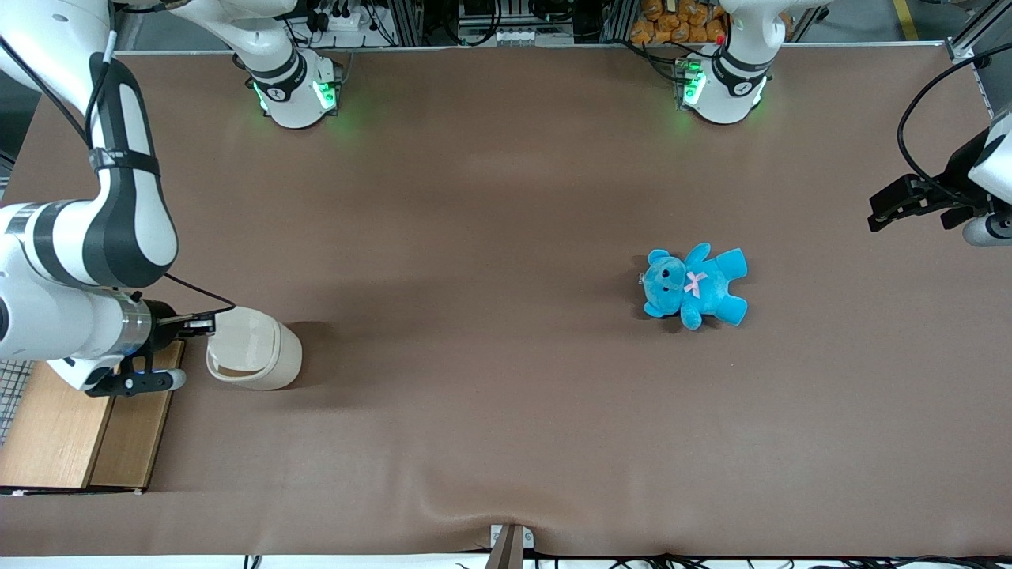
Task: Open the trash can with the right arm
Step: 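Push the lid edge with the right gripper to swing the lid open, then lift the right gripper away from the opened trash can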
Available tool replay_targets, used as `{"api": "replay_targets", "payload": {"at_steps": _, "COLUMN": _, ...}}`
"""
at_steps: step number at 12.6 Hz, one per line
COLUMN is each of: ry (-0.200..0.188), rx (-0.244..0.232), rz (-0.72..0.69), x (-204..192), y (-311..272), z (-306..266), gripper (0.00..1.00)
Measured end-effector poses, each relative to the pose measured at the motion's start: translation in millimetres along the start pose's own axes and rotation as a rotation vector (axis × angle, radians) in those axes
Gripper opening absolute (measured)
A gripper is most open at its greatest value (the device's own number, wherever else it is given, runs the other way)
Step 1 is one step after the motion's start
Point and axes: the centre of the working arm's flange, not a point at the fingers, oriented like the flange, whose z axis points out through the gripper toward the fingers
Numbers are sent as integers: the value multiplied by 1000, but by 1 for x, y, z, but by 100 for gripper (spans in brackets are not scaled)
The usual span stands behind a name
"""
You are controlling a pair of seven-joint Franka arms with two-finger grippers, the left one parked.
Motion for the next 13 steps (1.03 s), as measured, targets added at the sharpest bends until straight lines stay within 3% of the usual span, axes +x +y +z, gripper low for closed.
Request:
{"api": "replay_targets", "payload": {"at_steps": 3, "ry": -32, "rx": 22, "rz": 33, "x": -8, "y": -22, "z": -14, "gripper": 1}}
{"api": "replay_targets", "payload": {"at_steps": 5, "ry": -32, "rx": 25, "rz": 31, "x": -11, "y": -29, "z": -27, "gripper": 5}}
{"api": "replay_targets", "payload": {"at_steps": 9, "ry": -39, "rx": 28, "rz": 29, "x": -14, "y": -30, "z": -34, "gripper": 46}}
{"api": "replay_targets", "payload": {"at_steps": 13, "ry": -22, "rx": 28, "rz": 35, "x": -31, "y": -24, "z": -85, "gripper": 92}}
